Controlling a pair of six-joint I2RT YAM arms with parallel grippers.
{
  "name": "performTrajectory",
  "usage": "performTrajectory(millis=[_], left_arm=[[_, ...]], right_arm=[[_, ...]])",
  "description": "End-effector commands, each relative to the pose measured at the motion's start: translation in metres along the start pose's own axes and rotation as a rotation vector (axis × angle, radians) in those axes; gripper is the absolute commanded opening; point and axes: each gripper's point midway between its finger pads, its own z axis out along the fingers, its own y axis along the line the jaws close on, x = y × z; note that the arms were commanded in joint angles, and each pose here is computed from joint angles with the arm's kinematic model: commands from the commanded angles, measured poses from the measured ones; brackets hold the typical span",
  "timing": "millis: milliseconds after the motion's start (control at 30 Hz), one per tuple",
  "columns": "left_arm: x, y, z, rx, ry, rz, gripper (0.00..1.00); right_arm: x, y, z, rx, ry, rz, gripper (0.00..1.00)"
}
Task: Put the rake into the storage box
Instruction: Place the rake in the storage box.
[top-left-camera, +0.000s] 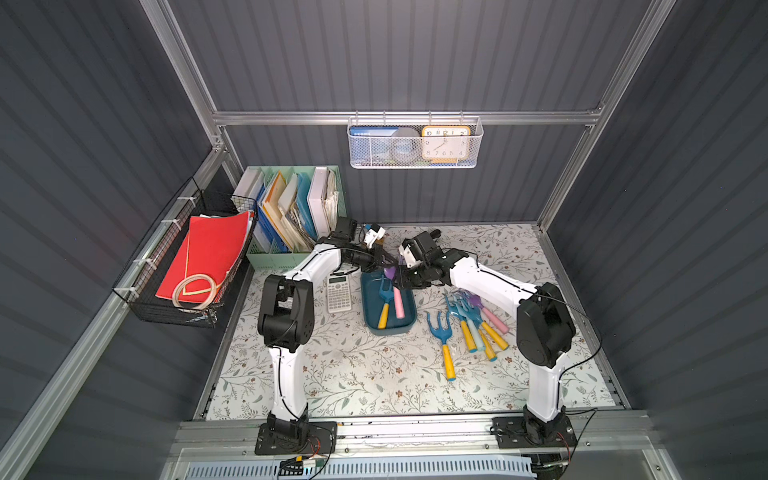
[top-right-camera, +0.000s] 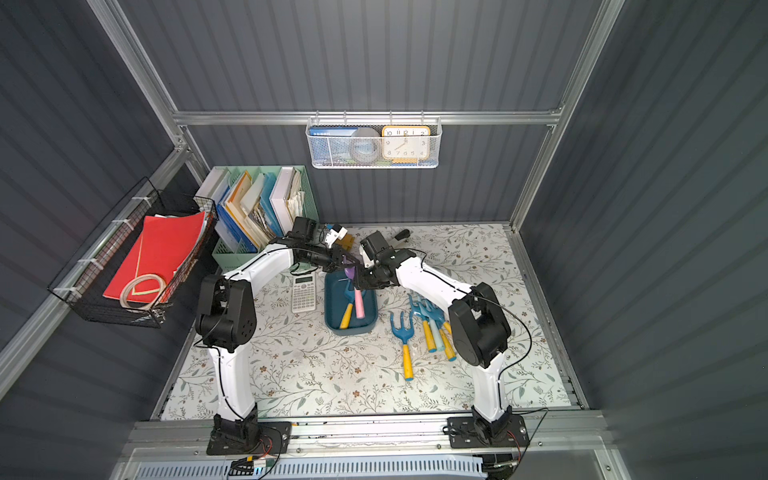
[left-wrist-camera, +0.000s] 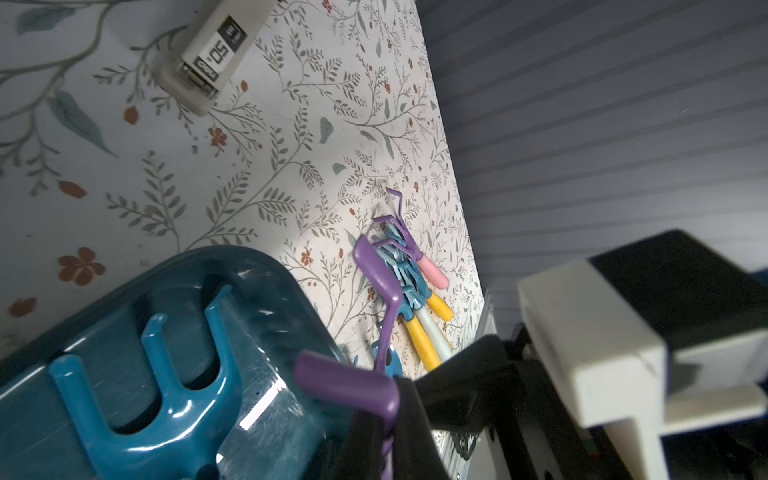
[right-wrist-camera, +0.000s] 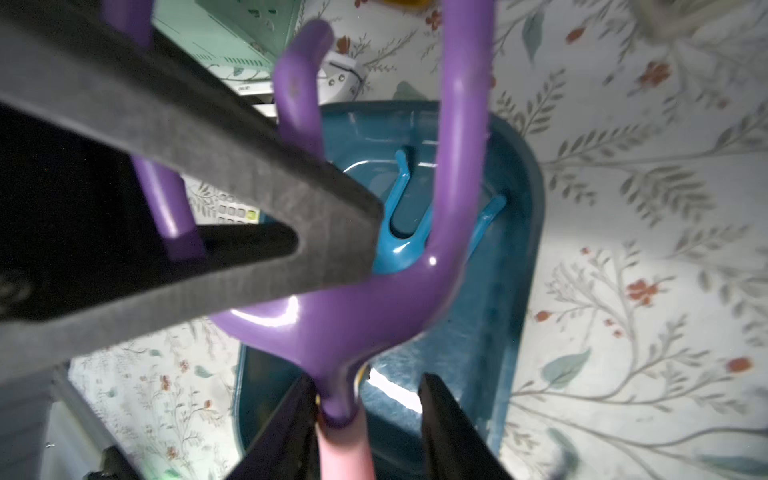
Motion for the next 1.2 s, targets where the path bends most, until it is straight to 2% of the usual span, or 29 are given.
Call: performTrajectory(millis=[0, 167, 567, 600, 633, 733, 767, 867, 967, 1067, 1167], left_arm=[[0.006, 0.023, -0.002, -0.057, 0.010, -0.024, 0.00], [0.026, 0.044, 0.000, -0.130, 0.046, -0.040, 0.00], [0.046, 0.054, 0.018, -0.110, 0.126, -0.102, 0.02], [0.047, 0.055, 0.020, -0.112, 0.133, -0.108, 0.08], [0.048, 0.056, 0.020, -0.113, 0.137, -0.113, 0.20], [0.051, 0.054, 0.018, -0.114, 0.150, -0.115, 0.67], [0.050, 0.055, 0.016, -0.132, 0.146, -0.109, 0.75], [0.039, 0.056, 0.006, -0.219, 0.108, -0.089, 0.78], [0.027, 0.083, -0.015, -0.486, 0.074, -0.169, 0.77], [0.026, 0.109, -0.042, -0.762, 0.096, -0.269, 0.76], [0.023, 0.108, -0.049, -0.831, 0.088, -0.305, 0.76]], right_arm=[[-0.011, -0.032, -0.014, 0.160, -0.071, 0.034, 0.48], [-0.007, -0.047, -0.018, 0.221, -0.076, 0.042, 0.48], [0.014, -0.065, -0.023, 0.277, -0.045, 0.055, 0.48], [0.015, -0.066, -0.024, 0.280, -0.048, 0.055, 0.48], [0.016, -0.068, -0.025, 0.285, -0.048, 0.058, 0.48], [0.021, -0.070, -0.024, 0.284, -0.040, 0.060, 0.48], [0.024, -0.070, -0.023, 0.284, -0.032, 0.058, 0.48], [0.041, -0.074, -0.025, 0.292, 0.032, 0.035, 0.49], [0.076, -0.085, -0.030, 0.315, 0.126, 0.030, 0.50], [0.117, -0.095, -0.039, 0.330, 0.208, 0.026, 0.51], [0.151, -0.104, -0.053, 0.346, 0.255, 0.045, 0.51]])
